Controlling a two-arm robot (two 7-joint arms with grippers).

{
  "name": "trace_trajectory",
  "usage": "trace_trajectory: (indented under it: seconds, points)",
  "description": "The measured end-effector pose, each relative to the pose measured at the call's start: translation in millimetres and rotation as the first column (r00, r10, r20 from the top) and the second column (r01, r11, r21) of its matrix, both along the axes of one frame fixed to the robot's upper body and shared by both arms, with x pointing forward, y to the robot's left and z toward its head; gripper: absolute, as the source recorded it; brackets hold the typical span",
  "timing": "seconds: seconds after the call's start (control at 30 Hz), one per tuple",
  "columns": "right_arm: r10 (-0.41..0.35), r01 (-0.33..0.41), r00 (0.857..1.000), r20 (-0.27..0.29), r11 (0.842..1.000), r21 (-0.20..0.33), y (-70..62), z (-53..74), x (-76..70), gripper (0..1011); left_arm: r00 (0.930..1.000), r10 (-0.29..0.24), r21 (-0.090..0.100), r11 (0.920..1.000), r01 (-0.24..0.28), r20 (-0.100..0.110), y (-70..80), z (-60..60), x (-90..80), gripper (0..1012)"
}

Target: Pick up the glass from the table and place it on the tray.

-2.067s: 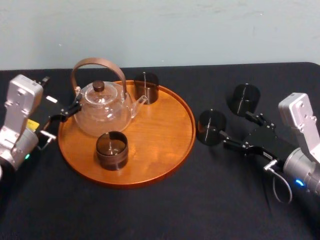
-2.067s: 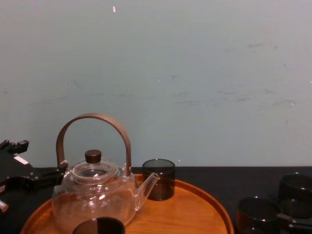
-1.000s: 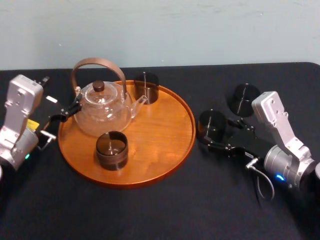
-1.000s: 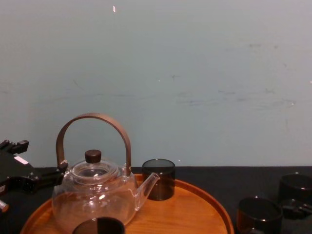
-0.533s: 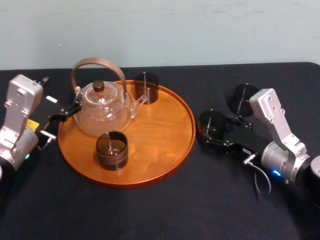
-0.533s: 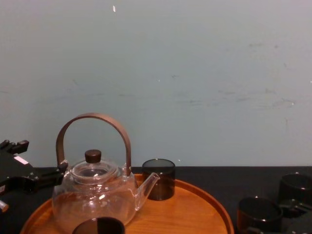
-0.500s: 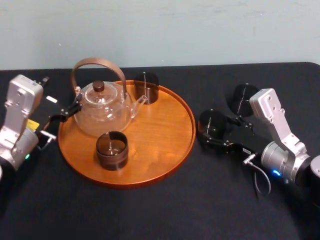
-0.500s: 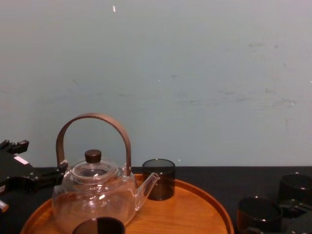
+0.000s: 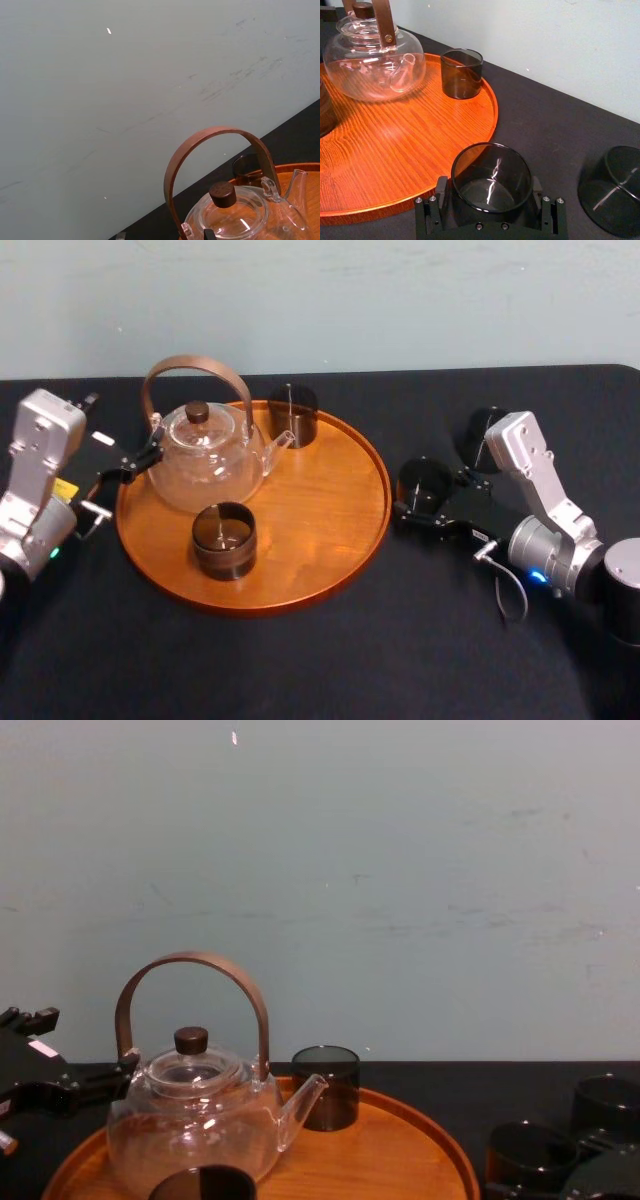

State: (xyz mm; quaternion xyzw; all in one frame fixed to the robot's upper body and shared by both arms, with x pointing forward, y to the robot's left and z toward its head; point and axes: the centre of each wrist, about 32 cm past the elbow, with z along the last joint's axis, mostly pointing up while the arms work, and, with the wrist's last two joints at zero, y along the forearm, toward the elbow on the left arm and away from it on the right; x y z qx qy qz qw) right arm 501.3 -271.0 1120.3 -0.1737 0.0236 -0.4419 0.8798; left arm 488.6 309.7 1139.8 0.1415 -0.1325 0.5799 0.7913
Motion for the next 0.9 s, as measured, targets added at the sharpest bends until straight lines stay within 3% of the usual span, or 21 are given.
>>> trace_trajectory:
  seconds: [0.47, 0.63, 0.9]
  points:
    - [0.027, -0.027, 1.0, -0.001, 1.0, 0.007, 3.2, -2.7, 5.8, 1002, 1.0, 0.0, 0.0, 1.0, 0.0, 0.0, 0.0, 0.0, 0.0, 1009]
    - [0.025, -0.025, 1.0, -0.001, 1.0, 0.006, 3.2, -2.6, 5.4, 913, 1.0, 0.0, 0.0, 1.0, 0.0, 0.0, 0.0, 0.0, 0.0, 1010]
    - [0.023, -0.023, 1.0, -0.001, 1.0, 0.006, 2.9, -2.1, 4.8, 908, 1.0, 0.0, 0.0, 1.0, 0.0, 0.0, 0.0, 0.0, 0.0, 1009]
